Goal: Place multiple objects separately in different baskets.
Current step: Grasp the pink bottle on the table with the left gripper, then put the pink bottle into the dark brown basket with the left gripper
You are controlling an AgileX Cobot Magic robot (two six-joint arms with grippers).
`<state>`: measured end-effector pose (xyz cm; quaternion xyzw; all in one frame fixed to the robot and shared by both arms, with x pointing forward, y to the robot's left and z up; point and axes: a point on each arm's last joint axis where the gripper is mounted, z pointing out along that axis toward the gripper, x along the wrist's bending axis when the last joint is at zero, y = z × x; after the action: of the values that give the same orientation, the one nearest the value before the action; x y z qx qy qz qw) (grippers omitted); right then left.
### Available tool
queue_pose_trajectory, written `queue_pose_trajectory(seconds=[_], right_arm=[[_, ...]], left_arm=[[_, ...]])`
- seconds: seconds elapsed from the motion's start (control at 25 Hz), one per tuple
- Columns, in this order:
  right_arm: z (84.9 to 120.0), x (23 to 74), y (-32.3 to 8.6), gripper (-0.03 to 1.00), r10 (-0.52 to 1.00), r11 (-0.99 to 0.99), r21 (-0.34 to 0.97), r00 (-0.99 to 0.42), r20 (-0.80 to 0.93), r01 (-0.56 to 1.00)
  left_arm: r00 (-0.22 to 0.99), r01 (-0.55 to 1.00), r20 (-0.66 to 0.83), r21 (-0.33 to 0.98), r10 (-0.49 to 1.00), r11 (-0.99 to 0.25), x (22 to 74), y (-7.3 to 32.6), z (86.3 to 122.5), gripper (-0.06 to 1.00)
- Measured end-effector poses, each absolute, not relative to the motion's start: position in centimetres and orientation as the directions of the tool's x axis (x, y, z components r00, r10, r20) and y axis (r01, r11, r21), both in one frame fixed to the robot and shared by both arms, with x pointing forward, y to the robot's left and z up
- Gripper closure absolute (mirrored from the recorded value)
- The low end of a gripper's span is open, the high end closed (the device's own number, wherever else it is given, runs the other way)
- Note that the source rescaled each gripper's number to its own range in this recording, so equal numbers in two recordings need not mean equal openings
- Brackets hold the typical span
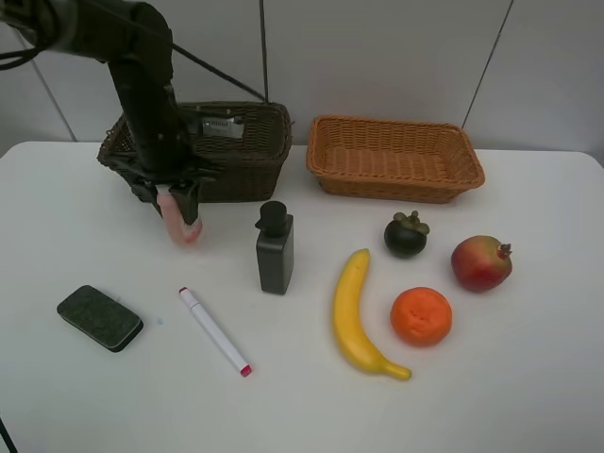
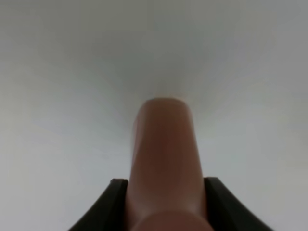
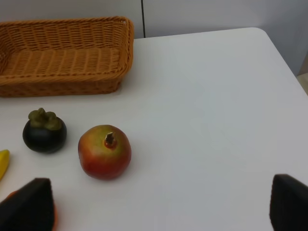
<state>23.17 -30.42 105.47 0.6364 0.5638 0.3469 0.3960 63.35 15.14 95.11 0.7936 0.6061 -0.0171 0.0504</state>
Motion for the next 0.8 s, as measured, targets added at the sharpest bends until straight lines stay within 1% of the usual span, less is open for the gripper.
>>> queue_pose_trajectory(seconds=[0.16,0.28,0.36,0.44,0.6,0.72,0.76,0.8], right_arm=[[105.5,23.2,-30.4,-0.02,0.992,-0.051,0.895,0.124,-0.005,0.443],[105.5,23.2,-30.4,-0.02,0.992,-0.051,0.895,0.124,-0.005,0.443],[105.5,23.2,-30.4,-0.02,0.992,-0.051,0.895,0.124,-0.005,0.443],[105.5,23.2,-30.4,-0.02,0.992,-0.051,0.895,0.124,-0.005,0.443],[105.5,23.2,-30.4,-0.02,0.992,-0.051,0.895,0.124,-0.005,0.443],[105.5,23.2,-30.4,-0.02,0.992,-0.051,0.895,0.124,-0.005,0.443],[105.5,23.2,-30.4,-0.02,0.992,-0.051,0.895,0.124,-0.005,0.443],[105.5,23.2,-30.4,-0.02,0.992,-0.051,0.895,0.124,-0.005,0.443]], left_arm=[[0.272,0.939,-0.145,0.258,0.951,-0.229,64.9,14.2,102.8,0.69],[0.244,0.911,-0.153,0.375,0.958,-0.172,66.1,13.9,106.3,0.69],[0.217,0.896,-0.139,0.421,0.966,-0.141,67.1,13.9,107.0,0.69],[0.192,0.887,-0.127,0.447,0.973,-0.117,68.1,13.8,106.4,0.69],[0.139,0.882,-0.113,0.466,0.984,-0.071,70.3,13.7,102.7,0.69],[0.127,0.885,-0.111,0.461,0.986,-0.062,71.3,13.5,100.2,0.69],[0.125,0.887,-0.112,0.459,0.986,-0.060,71.5,13.5,99.7,0.68],[0.118,0.891,-0.113,0.451,0.987,-0.055,71.5,13.4,99.3,0.64]])
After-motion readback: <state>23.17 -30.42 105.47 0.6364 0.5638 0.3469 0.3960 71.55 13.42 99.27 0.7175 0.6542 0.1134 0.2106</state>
